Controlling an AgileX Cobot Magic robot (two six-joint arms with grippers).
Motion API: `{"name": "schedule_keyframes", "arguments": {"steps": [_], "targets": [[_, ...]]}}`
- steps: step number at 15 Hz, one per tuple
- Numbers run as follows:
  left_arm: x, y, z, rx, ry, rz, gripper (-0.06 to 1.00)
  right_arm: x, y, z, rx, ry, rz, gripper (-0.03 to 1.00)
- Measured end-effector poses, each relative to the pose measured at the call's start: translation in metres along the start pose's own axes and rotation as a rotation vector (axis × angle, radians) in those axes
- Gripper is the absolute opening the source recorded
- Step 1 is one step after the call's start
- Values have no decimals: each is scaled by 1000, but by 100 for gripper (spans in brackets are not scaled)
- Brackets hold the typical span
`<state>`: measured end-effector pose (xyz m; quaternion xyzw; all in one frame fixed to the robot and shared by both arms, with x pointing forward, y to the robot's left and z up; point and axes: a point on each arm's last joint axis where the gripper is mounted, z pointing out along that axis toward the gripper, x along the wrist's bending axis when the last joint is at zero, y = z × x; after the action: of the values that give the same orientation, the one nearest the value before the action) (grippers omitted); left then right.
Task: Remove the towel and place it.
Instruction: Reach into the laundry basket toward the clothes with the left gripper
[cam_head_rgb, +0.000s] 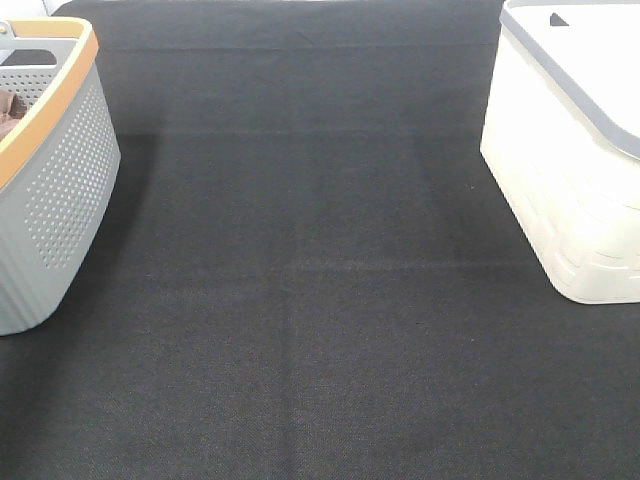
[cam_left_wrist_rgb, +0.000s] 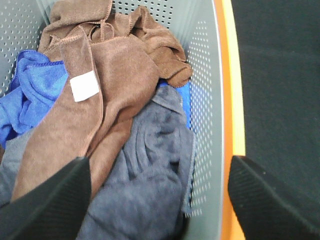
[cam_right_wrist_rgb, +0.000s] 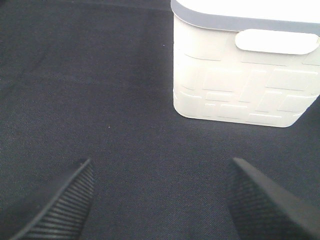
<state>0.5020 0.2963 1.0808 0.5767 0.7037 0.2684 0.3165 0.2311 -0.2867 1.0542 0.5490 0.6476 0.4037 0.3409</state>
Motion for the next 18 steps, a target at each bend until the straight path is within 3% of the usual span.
{"name": "schedule_keyframes", "arguments": {"steps": [7, 12, 14, 18], "targets": [[-14, 72, 39, 170, 74, 5, 72, 0, 0, 0, 0, 0, 0, 70], [-10, 86, 76, 280, 194, 12, 68, 0, 0, 0, 0, 0, 0, 70], [-8, 87, 84, 295, 206, 5, 68, 0, 0, 0, 0, 0, 0, 70], [30, 95, 114, 361, 257, -124, 67, 0, 0, 0, 0, 0, 0, 70]]}}
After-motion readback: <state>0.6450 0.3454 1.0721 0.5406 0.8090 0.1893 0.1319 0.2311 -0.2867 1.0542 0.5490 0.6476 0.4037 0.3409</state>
